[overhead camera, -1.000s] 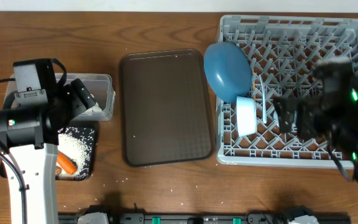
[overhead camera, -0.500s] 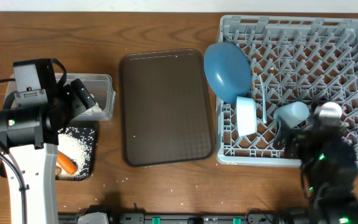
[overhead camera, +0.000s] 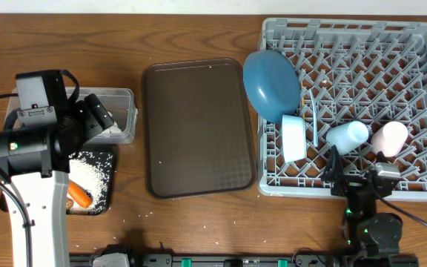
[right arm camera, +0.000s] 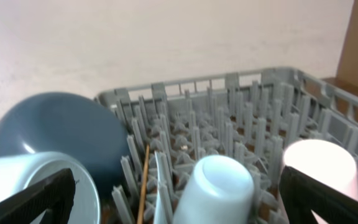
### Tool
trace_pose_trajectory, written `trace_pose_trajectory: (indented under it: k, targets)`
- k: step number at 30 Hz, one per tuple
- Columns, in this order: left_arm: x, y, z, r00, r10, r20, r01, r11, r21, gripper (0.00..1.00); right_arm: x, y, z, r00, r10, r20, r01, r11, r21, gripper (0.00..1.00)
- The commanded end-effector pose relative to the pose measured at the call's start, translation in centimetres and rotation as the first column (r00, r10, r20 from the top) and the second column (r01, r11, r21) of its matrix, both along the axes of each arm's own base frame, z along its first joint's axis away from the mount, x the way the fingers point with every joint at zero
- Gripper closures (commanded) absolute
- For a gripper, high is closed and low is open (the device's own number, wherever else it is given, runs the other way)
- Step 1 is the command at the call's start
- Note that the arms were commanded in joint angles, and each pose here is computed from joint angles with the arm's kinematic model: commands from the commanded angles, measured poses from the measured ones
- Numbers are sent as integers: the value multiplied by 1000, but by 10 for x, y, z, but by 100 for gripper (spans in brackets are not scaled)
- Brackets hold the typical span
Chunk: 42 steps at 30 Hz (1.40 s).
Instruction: Sort waste into correct bins and load items into the dishwasher rack
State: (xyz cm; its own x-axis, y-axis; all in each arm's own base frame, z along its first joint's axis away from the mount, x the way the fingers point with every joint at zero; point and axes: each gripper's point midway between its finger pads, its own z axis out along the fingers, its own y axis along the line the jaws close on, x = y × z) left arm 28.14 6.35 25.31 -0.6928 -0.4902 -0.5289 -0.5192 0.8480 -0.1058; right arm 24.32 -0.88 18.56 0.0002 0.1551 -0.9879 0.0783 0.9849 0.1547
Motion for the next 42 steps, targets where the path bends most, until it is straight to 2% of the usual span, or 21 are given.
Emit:
trace_pose_trajectory:
  k: [1, 7, 25, 29, 32, 35, 39, 42]
  targets:
    - [-1, 2, 1, 1000, 6, -1, -6, 1000, 8, 2, 3, -5, -16, 1000, -24, -7, 24, 1000, 13, 1]
    - [-1, 2, 1, 1000, 6, -1, -6, 1000, 8, 2, 2, -5, -25, 999, -23, -46, 24, 1000, 10, 1]
    - [-1, 2, 1, 1000, 6, -1, -6, 1000, 8, 2, 2, -4, -25, 999, -22, -46, 22, 1000, 10, 1]
    - [-6, 0, 9, 999, -1, 32, 1, 1000, 13, 2, 2, -4, -25, 999, -22, -46, 22, 1000, 10, 1]
    - [-16, -4, 19, 996, -8, 84, 6, 1000, 21, 2, 2, -4, -25, 999, -22, -45, 22, 1000, 10, 1]
    - [-27, -5, 35, 981, -20, 193, 7, 998, 68, 2, 2, -4, -25, 999, -22, -45, 22, 1000, 10, 1]
    - [-17, -16, 55, 894, -130, 430, 67, 985, 159, 2, 2, -4, -25, 999, -22, -46, 22, 1000, 10, 1]
    - [-20, -34, 52, 802, -248, 543, 144, 963, 227, 2, 2, -4, -25, 999, -22, -45, 22, 1000, 10, 1]
